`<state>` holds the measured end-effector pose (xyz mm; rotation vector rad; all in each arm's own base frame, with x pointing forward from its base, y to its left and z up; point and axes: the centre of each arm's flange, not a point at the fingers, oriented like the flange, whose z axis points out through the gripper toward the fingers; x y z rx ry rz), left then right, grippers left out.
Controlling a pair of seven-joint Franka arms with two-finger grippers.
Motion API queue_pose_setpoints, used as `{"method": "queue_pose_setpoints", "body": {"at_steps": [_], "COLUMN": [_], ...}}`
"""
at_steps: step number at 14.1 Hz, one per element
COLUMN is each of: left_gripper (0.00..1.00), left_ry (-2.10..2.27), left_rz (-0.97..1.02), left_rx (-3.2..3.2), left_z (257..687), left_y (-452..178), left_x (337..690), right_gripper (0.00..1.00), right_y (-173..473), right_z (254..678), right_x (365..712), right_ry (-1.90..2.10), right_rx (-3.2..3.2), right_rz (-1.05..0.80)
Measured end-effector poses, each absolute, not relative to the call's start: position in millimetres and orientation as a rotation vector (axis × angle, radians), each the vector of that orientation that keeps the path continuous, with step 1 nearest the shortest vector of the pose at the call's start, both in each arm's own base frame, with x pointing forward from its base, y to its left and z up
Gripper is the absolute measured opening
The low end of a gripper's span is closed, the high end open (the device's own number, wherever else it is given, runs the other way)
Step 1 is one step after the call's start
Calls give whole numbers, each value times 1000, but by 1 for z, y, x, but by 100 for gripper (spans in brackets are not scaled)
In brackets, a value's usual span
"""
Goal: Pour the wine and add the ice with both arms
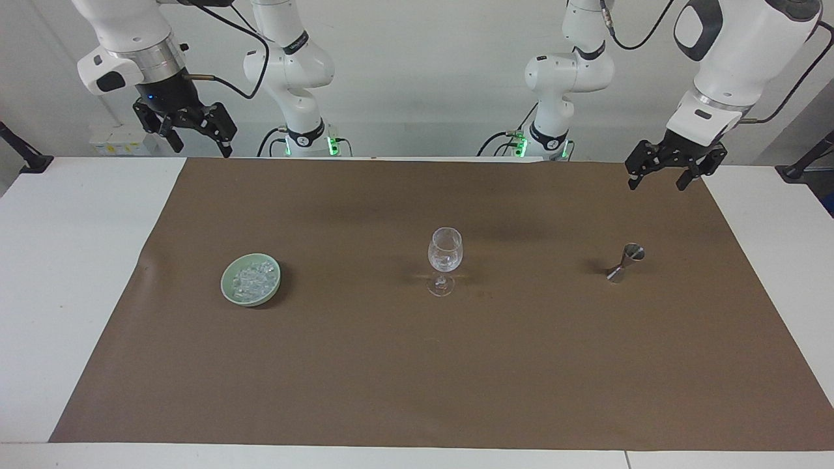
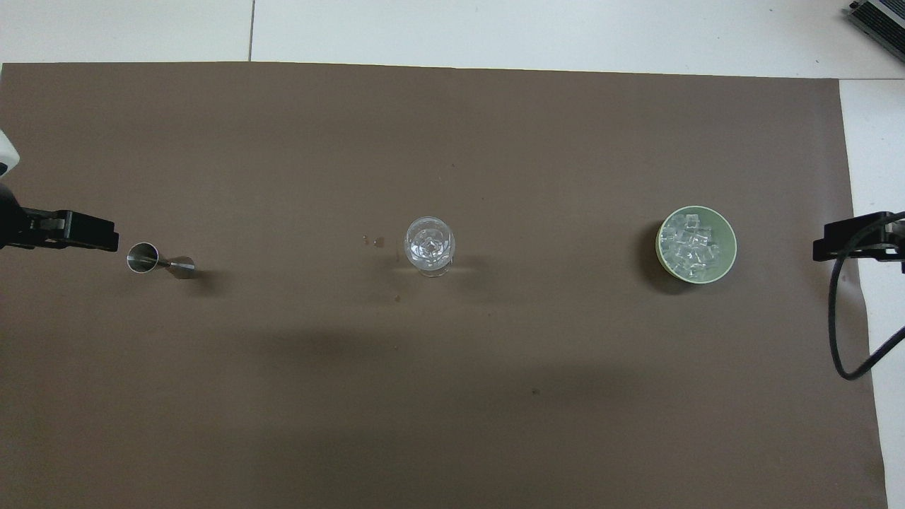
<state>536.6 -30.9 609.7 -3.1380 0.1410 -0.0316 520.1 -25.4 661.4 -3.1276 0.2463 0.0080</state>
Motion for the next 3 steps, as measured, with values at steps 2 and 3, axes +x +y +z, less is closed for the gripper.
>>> {"method": "queue_pose_setpoints", "body": {"at_steps": [2, 3], "left_gripper": [100, 100], "left_ry": [141, 141], "left_rz": [-32, -32], "left_rx": [-3138, -3138], "left_z": [610, 610], "left_y": [-31, -31], "left_x": [537, 537], "right_gripper": [100, 100], "right_y": [-25, -25], "right_z": [661, 661], "right_x": [519, 519], "right_ry": [246, 246], "right_rx": [-3127, -3127], "right_rz": [9, 9]}}
